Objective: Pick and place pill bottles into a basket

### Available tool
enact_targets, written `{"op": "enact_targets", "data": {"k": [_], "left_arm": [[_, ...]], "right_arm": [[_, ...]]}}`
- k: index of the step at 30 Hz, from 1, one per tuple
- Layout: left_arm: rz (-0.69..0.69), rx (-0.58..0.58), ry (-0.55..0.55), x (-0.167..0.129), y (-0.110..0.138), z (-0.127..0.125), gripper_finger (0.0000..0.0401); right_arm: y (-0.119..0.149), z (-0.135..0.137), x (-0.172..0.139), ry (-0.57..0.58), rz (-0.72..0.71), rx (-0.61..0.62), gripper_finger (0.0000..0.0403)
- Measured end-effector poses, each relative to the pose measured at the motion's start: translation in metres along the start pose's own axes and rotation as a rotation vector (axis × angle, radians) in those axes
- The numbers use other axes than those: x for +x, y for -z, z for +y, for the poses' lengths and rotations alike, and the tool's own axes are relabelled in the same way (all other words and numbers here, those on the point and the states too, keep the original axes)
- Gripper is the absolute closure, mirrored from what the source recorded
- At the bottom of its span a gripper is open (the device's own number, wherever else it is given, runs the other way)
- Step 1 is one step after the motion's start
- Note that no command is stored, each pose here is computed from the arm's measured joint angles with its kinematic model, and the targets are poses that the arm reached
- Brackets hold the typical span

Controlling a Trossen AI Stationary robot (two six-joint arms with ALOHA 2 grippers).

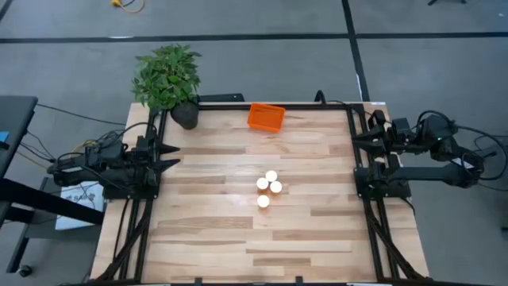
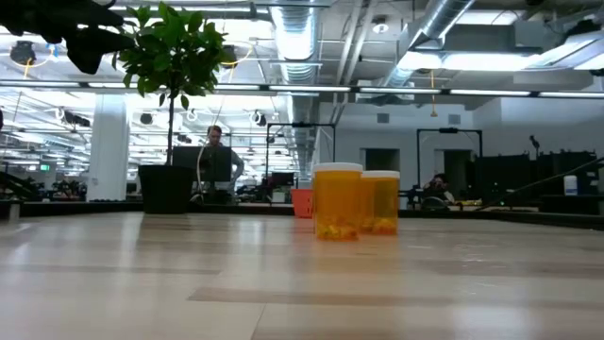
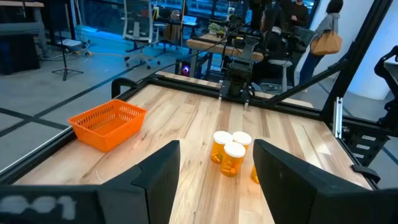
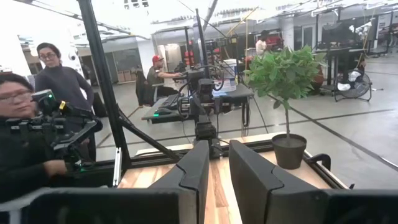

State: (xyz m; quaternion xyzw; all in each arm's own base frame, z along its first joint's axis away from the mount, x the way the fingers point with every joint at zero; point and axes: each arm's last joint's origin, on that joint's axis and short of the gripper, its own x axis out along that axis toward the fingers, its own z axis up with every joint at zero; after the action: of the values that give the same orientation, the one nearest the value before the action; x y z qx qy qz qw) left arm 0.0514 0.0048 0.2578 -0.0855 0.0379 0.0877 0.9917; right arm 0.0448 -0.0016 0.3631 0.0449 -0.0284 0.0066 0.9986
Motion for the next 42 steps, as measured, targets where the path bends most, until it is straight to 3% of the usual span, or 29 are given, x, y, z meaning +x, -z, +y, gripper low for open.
{"op": "enact_targets", "data": {"k": [27, 30, 32, 37, 42], "left_arm": [[-0.001, 0.0, 0.0, 0.0, 0.0, 0.0, 0.0207], [-0.036, -0.003, 0.006, 0.0, -0.004, -0.001, 0.0207], [-0.067, -0.021, 0.013, 0.0, -0.007, -0.001, 0.0207], [-0.114, -0.24, 0.036, -0.001, -0.011, -0.002, 0.0207], [-0.172, -0.206, 0.007, -0.001, -0.016, -0.002, 0.0207]], "right_arm": [[0.0, 0.0, 0.0, 0.001, 0.0, -0.001, 0.0344], [-0.001, -0.001, 0.0, 0.032, -0.01, -0.063, 0.0344], [-0.004, -0.001, 0.002, 0.04, -0.046, -0.045, 0.0344], [-0.018, -0.002, 0.021, -0.007, -0.231, 0.059, 0.0344], [-0.037, -0.002, 0.026, 0.031, -0.431, -0.05, 0.0344]]}}
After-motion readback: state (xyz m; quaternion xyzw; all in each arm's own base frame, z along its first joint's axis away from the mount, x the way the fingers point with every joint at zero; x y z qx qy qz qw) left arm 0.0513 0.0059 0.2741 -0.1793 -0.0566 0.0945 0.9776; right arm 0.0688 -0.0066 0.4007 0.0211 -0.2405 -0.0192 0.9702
